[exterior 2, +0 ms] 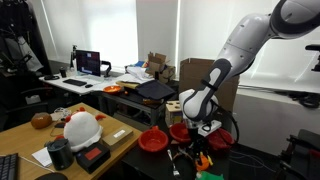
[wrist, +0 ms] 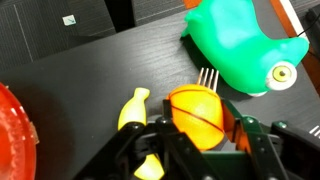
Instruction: Put the red block and orange toy into separate bowls
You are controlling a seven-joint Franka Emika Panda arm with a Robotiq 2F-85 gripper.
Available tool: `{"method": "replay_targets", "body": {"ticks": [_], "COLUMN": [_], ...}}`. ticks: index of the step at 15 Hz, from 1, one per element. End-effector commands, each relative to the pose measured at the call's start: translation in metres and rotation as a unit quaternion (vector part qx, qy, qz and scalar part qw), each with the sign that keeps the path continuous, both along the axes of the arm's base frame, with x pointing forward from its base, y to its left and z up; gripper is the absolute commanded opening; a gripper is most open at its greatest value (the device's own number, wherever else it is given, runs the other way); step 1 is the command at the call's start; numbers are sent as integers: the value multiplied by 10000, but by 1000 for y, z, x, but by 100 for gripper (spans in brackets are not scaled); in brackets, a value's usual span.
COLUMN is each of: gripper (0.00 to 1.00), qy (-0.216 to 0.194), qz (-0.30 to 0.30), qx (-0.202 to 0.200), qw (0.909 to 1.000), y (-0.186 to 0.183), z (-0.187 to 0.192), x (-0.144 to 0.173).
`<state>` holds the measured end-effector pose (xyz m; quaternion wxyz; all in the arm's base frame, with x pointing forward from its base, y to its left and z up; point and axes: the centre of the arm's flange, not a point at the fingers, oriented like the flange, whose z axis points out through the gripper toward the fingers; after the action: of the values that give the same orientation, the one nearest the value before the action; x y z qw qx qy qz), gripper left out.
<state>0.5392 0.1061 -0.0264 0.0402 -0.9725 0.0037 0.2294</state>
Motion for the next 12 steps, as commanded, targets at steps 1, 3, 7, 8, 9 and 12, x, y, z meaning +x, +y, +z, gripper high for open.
{"method": "replay_targets", "body": {"ticks": [1, 3, 7, 8, 9, 12], "gripper": [20, 9, 3, 6, 6, 6], "qy": [41, 19, 54, 48, 20, 16], "qz": [-58, -33, 236, 327, 404, 598], "qx": [266, 295, 332, 326, 332, 401], "qw": [9996, 9996, 9992, 9989, 9986, 9974], "y": [-5, -8, -10, -11, -13, -17], "z": [6, 9, 29, 35, 44, 68], "x": [8, 9, 6, 6, 8, 15]}}
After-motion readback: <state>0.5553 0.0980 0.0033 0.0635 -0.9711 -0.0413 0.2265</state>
